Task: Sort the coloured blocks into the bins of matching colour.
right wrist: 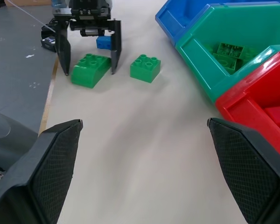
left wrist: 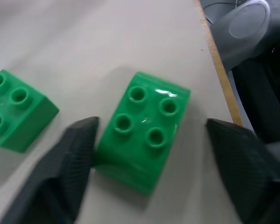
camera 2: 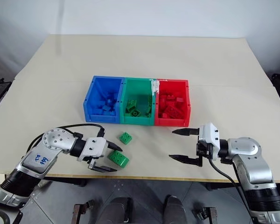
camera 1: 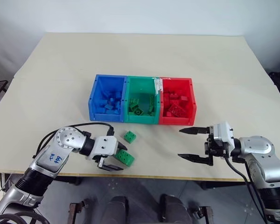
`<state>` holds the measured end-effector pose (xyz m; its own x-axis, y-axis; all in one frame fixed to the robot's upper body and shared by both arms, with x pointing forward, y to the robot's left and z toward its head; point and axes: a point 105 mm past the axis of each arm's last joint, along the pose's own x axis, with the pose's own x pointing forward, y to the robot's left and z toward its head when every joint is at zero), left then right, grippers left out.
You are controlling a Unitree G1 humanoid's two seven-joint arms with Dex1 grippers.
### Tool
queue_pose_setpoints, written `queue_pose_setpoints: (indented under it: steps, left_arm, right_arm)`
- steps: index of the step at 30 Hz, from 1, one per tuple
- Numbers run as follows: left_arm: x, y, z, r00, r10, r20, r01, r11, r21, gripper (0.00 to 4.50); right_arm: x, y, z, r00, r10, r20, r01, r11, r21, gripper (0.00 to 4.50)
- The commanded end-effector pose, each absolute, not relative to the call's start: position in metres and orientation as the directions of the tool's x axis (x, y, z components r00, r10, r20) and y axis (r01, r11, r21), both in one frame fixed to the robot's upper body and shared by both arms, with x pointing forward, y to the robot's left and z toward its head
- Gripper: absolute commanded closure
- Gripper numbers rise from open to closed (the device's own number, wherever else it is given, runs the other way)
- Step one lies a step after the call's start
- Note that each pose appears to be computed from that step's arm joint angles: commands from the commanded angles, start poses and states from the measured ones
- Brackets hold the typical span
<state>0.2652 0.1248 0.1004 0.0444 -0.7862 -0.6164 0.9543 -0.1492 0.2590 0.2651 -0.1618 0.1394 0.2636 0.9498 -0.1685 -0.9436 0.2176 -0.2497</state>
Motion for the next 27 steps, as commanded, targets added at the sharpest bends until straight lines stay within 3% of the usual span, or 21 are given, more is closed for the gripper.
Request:
queue_pose_setpoints:
  steps: [1, 4, 5, 10, 16, 20, 23, 27]
  left_arm:
    - [0.267, 0.127, 0.096, 0.058, -0.783, -0.619, 0.955, -0.138, 0.263, 2.04]
    - [0.269, 0.126, 0.1, 0.078, -0.803, -0.591, 0.953, -0.113, 0.28, 2.99]
    - [0.27, 0.125, 0.101, 0.085, -0.808, -0.583, 0.953, -0.104, 0.283, 3.03]
    - [0.274, 0.125, 0.113, 0.14, -0.851, -0.507, 0.948, -0.034, 0.317, 3.03]
    - [0.284, 0.121, 0.169, 0.289, -0.94, -0.179, 0.911, 0.213, 0.352, 3.03]
    - [0.315, 0.117, 0.218, 0.446, -0.894, 0.037, 0.827, 0.427, 0.365, 3.03]
    - [0.333, 0.106, 0.233, 0.476, -0.876, 0.081, 0.814, 0.473, 0.337, 3.03]
    - [0.372, 0.08, 0.23, 0.514, -0.857, 0.037, 0.809, 0.499, 0.312, 3.03]
  right_arm:
    - [0.262, -0.161, 0.15, 0.263, 0.954, -0.145, -0.931, 0.212, -0.296, 0.0]
    - [0.261, -0.163, 0.148, 0.271, 0.951, -0.145, -0.929, 0.219, -0.297, 0.0]
    - [0.261, -0.163, 0.147, 0.274, 0.951, -0.144, -0.928, 0.223, -0.298, 0.0]
    - [0.262, -0.165, 0.147, 0.296, 0.946, -0.133, -0.922, 0.246, -0.3, 0.0]
    - [0.264, -0.168, 0.153, 0.351, 0.933, -0.081, -0.901, 0.313, -0.3, 0.0]
    - [0.277, -0.177, 0.175, 0.492, 0.866, 0.088, -0.815, 0.494, -0.304, 0.0]
    - [0.282, -0.182, 0.185, 0.56, 0.809, 0.177, -0.754, 0.587, -0.294, 0.0]
    - [0.286, -0.19, 0.196, 0.635, 0.72, 0.281, -0.656, 0.694, -0.297, 0.0]
